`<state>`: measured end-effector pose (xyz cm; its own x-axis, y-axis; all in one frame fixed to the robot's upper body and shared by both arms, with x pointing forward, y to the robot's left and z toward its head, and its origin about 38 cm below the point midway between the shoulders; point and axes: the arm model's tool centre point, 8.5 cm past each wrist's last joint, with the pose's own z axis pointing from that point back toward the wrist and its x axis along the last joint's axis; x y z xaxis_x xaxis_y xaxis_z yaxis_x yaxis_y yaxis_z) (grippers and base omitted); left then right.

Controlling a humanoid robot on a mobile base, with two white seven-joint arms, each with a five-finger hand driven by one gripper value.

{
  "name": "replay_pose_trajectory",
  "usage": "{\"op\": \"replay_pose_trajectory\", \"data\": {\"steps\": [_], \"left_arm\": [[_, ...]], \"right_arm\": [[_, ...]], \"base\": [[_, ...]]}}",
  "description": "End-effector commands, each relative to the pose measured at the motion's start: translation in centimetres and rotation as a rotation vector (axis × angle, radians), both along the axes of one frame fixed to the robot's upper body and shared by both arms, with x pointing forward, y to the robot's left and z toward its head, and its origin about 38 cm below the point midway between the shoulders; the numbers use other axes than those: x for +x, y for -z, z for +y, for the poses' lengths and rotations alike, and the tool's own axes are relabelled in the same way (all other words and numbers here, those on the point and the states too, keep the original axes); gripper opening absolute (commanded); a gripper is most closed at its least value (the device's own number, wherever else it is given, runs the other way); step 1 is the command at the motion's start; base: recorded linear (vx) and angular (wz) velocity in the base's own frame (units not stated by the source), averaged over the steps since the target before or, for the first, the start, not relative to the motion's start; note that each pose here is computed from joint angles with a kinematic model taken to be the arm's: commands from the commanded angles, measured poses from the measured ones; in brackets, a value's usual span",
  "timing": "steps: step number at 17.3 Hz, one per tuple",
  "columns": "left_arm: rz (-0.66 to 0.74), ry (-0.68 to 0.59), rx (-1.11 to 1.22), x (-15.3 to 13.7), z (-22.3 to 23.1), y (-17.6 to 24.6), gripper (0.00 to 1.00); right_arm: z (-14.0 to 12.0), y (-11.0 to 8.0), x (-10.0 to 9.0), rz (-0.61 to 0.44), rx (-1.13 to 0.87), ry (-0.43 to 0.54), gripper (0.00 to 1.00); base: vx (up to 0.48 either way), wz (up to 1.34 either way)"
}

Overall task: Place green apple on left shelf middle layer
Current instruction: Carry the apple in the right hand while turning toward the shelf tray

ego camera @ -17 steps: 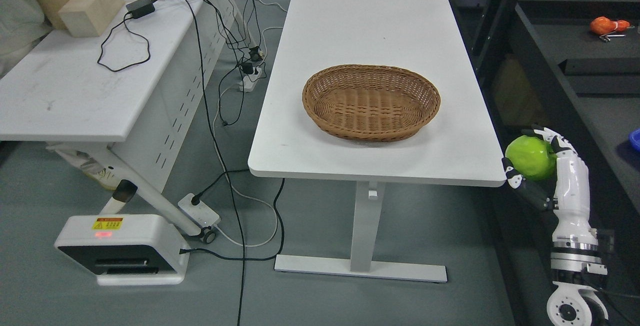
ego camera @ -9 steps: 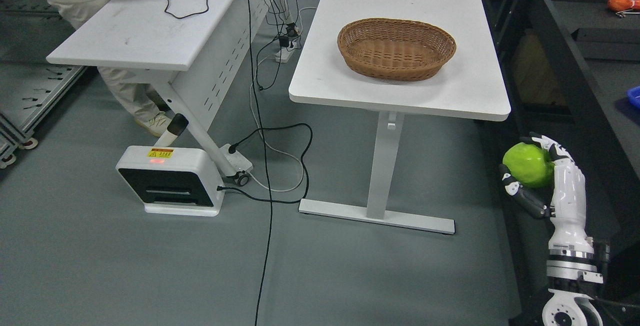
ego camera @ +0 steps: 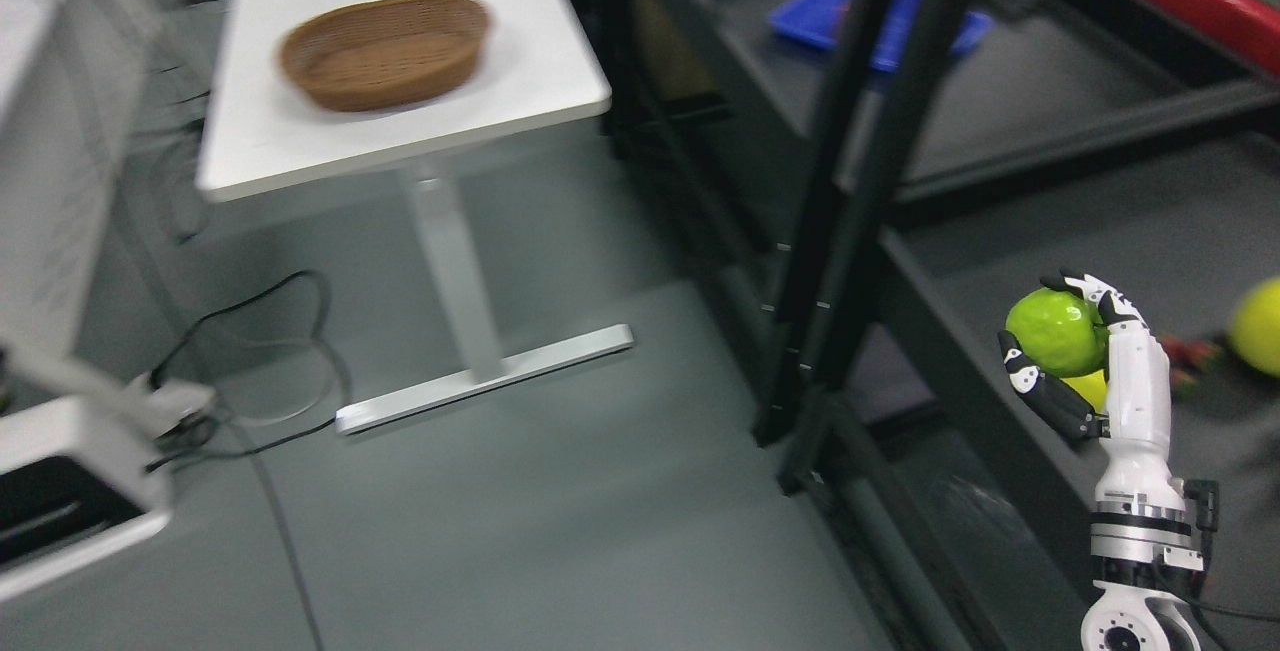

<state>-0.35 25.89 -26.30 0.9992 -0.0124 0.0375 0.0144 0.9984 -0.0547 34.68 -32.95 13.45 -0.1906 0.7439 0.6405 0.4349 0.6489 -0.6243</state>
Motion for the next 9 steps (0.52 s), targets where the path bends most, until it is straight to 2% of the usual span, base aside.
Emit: {"op": "replay_pose_trajectory", "data": {"steps": [1,4,6,9], "left_arm": [[-0.001,0.001,0.017,-0.02,1.12,-0.09,1.00],[0.000,0.001,0.017,-0.03,1.12,-0.09,1.00],[0.000,0.001,0.019,-0.03,1.13,-0.09,1.00],[-0.001,0.001,0.017,-0.02,1.12,-0.09,1.00]], "right_arm": [[-0.75,-1.09,0.44,-0.019,-0.025,0.008,0.00],[-0.79,-1.11,0.44,-0.019,-0.027,0.008,0.00],[-0.63,-1.04,0.54,-0.016,-0.029,0.004,0.00],[-0.58,-0.83,0.51,-0.008,-0.032,0.001,0.00]], "base": [[-0.181,-2.14],[-0.089,-2.04],[0.046,-1.64],[0.101,-1.06]]}}
